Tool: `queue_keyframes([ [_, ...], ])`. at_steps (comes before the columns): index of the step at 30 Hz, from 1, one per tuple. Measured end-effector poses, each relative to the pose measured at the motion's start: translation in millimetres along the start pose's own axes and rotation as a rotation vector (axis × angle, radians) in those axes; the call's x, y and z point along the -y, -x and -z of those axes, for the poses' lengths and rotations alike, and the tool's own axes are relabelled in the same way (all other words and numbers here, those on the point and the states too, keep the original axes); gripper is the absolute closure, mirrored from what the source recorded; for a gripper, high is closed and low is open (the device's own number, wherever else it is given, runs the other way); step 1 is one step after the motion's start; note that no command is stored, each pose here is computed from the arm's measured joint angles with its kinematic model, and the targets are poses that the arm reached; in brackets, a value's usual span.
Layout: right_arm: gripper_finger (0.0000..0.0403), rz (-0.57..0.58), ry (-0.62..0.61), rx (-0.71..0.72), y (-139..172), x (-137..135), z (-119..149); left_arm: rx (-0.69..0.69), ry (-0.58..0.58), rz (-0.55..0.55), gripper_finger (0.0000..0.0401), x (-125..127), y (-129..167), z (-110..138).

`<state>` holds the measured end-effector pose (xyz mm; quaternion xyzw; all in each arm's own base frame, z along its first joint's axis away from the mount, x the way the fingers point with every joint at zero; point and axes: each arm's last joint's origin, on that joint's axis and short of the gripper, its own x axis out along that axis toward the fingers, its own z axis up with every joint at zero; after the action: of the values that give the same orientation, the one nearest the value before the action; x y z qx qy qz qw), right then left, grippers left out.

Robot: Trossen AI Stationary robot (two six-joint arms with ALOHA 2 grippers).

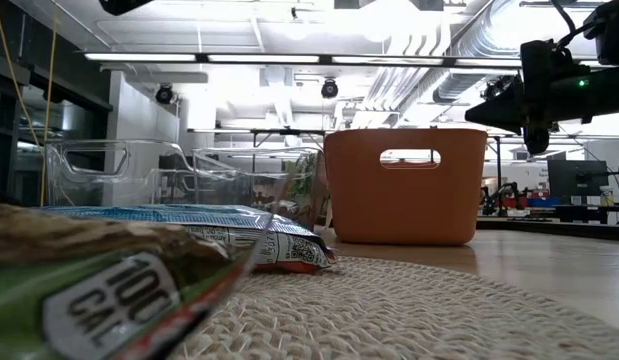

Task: Pick and place Granola Bars by type
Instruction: Put the bottom red granola bar into the left transparent bin

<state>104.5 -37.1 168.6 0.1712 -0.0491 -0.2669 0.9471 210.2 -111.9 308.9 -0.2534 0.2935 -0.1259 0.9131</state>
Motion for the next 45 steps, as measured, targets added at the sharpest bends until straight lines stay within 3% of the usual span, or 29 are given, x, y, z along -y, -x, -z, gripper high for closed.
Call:
queue_keyframes([
  [9, 0.0402, 0.0, 0.0, 0.0, 0, 0, 0, -0.022, -0.103, 0.05, 0.0195, 14, -52, 15],
  [15, 0.0402, 0.0, 0.0, 0.0, 0, 0, 0, -0.079, -0.256, 0.041, 0.0195, 32, -76, 16],
  [22, 0.0402, 0.0, 0.0, 0.0, 0, 0, 0, -0.235, -0.498, -0.164, 0.0195, 47, -93, 12],
  [25, 0.0402, 0.0, 0.0, 0.0, 0, 0, 0, -0.274, -0.568, -0.2, 0.0195, 54, -100, 9],
  [29, 0.0402, 0.0, 0.0, 0.0, 0, 0, 0, -0.302, -0.616, -0.196, 0.0195, 63, -114, 12],
  [45, 0.0402, 0.0, 0.0, -0.001, 0, 0, 0, -0.434, -0.748, -0.23, 0.0195, 69, -155, 66],
])
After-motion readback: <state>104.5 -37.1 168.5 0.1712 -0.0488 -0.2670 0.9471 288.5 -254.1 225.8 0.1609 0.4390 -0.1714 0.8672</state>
